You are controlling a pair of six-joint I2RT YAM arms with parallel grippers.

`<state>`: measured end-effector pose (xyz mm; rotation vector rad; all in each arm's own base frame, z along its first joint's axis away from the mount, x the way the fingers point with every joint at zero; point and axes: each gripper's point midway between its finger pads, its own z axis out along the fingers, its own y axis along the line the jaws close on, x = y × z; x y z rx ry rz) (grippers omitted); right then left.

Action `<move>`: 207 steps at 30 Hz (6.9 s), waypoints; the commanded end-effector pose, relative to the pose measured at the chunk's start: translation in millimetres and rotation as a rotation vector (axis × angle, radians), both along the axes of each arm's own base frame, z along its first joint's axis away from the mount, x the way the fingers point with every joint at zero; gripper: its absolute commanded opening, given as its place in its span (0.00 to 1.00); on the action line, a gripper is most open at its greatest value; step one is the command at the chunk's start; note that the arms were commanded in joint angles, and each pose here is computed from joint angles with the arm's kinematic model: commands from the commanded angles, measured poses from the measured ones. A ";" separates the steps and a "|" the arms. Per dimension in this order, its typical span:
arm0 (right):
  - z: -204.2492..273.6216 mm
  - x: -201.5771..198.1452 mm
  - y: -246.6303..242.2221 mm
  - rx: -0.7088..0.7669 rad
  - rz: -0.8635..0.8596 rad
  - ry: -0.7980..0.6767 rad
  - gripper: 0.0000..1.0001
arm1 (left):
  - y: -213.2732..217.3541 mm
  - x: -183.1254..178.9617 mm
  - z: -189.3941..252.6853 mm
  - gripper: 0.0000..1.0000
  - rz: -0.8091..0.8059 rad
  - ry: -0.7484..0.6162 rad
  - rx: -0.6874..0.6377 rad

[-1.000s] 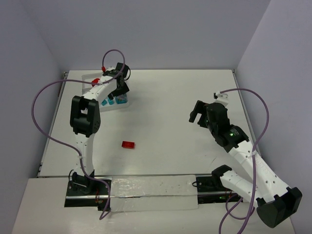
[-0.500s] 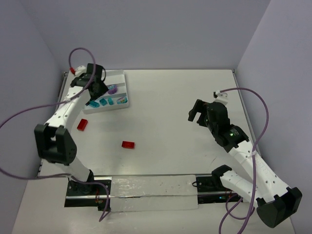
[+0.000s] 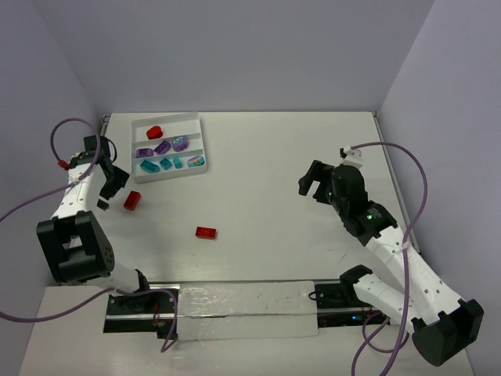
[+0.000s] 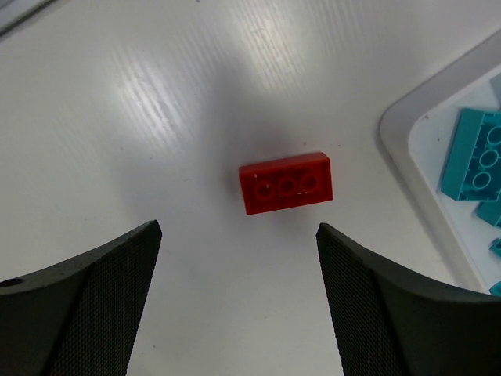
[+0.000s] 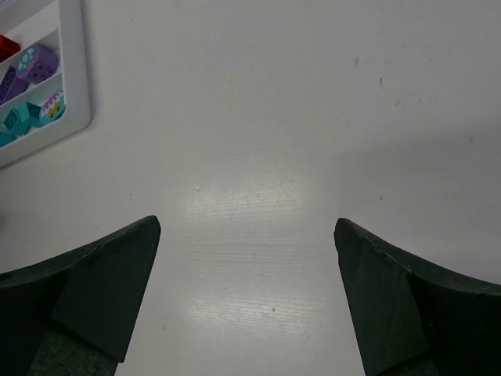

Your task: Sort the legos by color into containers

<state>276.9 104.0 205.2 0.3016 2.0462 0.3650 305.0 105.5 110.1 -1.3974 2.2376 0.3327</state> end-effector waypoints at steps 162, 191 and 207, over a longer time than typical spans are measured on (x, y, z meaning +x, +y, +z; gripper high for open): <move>8.2 5.2 -10.2 -0.041 -0.063 0.027 1.00 | -150.9 333.9 36.3 0.79 -0.632 -0.498 -0.090; 24.9 -10.2 -10.4 -0.007 -0.038 -0.021 1.00 | -258.8 -50.6 7.2 0.74 -0.543 -0.150 -0.188; 28.1 -16.4 -11.2 -0.001 -0.030 -0.028 1.00 | -301.1 -96.3 -52.0 0.84 -0.293 0.016 -0.282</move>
